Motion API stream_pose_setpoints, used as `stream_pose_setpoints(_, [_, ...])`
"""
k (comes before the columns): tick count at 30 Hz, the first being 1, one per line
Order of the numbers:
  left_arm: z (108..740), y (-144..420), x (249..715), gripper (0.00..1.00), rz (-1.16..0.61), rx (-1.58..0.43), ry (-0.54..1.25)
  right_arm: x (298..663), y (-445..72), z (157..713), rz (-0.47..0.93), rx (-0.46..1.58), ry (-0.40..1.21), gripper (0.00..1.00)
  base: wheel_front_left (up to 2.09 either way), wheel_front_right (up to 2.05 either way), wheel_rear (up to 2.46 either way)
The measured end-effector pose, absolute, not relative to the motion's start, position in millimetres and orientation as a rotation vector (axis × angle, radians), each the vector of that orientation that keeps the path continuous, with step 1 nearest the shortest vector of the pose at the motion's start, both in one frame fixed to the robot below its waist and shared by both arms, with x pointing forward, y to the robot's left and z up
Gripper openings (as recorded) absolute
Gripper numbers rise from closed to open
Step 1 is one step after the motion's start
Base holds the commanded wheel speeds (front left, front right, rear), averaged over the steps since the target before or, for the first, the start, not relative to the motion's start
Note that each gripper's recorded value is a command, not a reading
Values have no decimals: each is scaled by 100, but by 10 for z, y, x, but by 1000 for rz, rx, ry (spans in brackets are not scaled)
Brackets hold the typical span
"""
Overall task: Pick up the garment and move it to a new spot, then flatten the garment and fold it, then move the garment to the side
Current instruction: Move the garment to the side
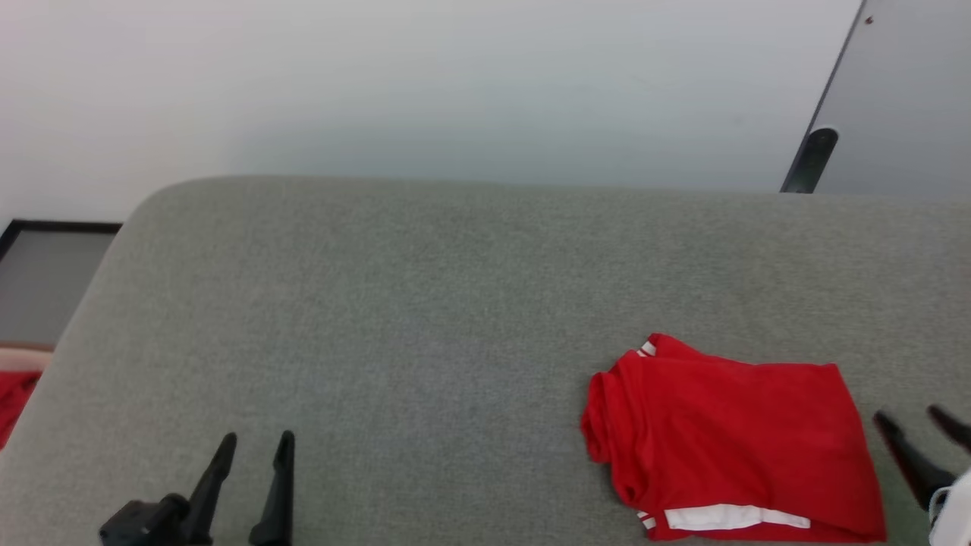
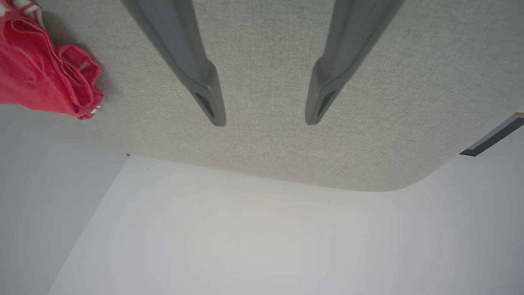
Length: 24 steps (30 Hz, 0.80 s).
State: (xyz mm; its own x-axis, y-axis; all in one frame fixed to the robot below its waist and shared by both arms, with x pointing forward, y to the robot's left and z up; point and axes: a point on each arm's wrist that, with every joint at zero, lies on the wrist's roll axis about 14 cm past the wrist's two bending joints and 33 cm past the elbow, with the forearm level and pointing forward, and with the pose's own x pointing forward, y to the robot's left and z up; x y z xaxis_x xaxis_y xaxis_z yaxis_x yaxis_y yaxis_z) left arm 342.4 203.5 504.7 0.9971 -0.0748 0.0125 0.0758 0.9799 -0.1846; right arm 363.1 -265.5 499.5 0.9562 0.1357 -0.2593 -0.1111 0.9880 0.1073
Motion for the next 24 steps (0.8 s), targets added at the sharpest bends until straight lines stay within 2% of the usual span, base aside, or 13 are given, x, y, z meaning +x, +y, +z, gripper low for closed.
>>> stream_pose_setpoints(5, [4986, 2022, 3466, 100, -66, -205, 10, 3662, -2575, 4536, 181, 44, 617, 100, 0, 0, 0])
stream_pose_setpoints(9, [4931, 2017, 3514, 100, -60, -217, 19, 3683, -2561, 4329, 206, 13, 818, 100, 0, 0, 0])
stream_pose_setpoints(14, [4881, 2025, 3603, 100, -53, -221, 25, 3741, -2575, 4115, 204, 7, 962, 100, 0, 0, 0])
stream_pose_setpoints(19, [4807, 2044, 3684, 100, -40, -227, 37, 3796, -2452, 3901, 231, 20, 1030, 100, 0, 0, 0])
stream_pose_setpoints(20, [4790, 2053, 3696, 100, -37, -226, 41, 3825, -2430, 3878, 234, 27, 1030, 88, 0, 0, 0])
stream_pose_setpoints(21, [4765, 2063, 3701, 100, -33, -226, 46, 3846, -2399, 3857, 241, 32, 1032, 45, 0, 0, 0])
stream_pose_setpoints(22, [4740, 2070, 3705, 100, -30, -226, 53, 3859, -2371, 3839, 250, 33, 1037, 27, 0, 0, 0])
stream_pose_setpoints(23, [4721, 2075, 3711, 100, -28, -226, 58, 3876, -2351, 3830, 256, 37, 1036, 0, 0, 0, 0])
stream_pose_setpoints(24, [4713, 2072, 3720, 100, -28, -224, 59, 3893, -2337, 3827, 258, 46, 1028, 0, 0, 0, 0])
